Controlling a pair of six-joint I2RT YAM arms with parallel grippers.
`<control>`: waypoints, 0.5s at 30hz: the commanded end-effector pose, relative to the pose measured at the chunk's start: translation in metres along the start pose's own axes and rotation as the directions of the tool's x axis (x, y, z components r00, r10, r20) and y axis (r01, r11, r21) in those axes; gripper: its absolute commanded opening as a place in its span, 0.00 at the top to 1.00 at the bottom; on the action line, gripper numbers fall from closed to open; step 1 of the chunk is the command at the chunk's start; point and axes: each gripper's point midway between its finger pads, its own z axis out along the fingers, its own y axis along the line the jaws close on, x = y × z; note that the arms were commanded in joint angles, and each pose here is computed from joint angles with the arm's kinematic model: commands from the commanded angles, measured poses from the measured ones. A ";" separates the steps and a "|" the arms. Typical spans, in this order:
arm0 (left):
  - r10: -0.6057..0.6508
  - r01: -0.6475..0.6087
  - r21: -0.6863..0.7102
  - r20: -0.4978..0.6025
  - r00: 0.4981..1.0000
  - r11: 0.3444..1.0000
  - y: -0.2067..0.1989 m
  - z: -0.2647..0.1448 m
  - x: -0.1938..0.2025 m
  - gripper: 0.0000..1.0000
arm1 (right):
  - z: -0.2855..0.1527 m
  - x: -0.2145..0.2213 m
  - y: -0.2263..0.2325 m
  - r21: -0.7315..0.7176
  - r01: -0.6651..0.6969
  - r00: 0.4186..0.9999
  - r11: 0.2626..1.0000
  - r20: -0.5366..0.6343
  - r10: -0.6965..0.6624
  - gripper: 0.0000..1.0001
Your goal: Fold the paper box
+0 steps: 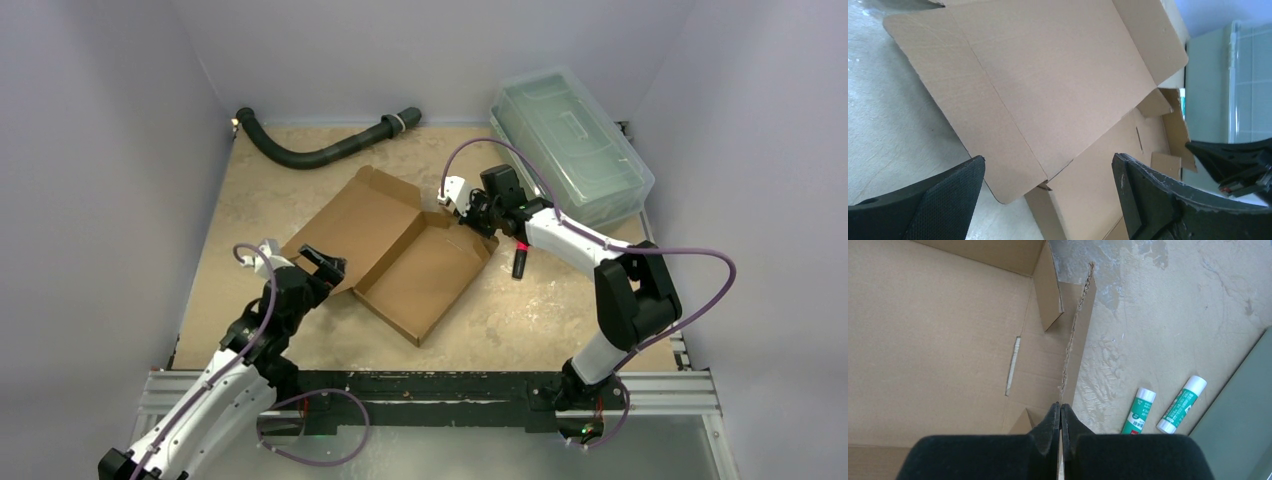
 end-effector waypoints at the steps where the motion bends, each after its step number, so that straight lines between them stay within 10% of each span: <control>1: -0.100 0.100 0.020 0.055 0.993 0.995 -0.011 -0.002 -0.018 0.01 | -0.011 -0.022 -0.007 0.016 0.000 0.997 1.000 0.077 -0.002 1.00; 7: -0.075 0.081 -0.035 0.141 0.987 0.996 -0.021 -0.043 -0.062 0.01 | -0.010 -0.023 -0.006 0.009 -0.001 0.997 1.000 0.080 0.000 1.00; 15: -0.164 0.170 -0.068 0.095 0.982 0.983 0.014 -0.013 -0.022 0.02 | -0.010 -0.022 -0.007 0.013 -0.003 0.997 1.000 0.075 0.002 1.00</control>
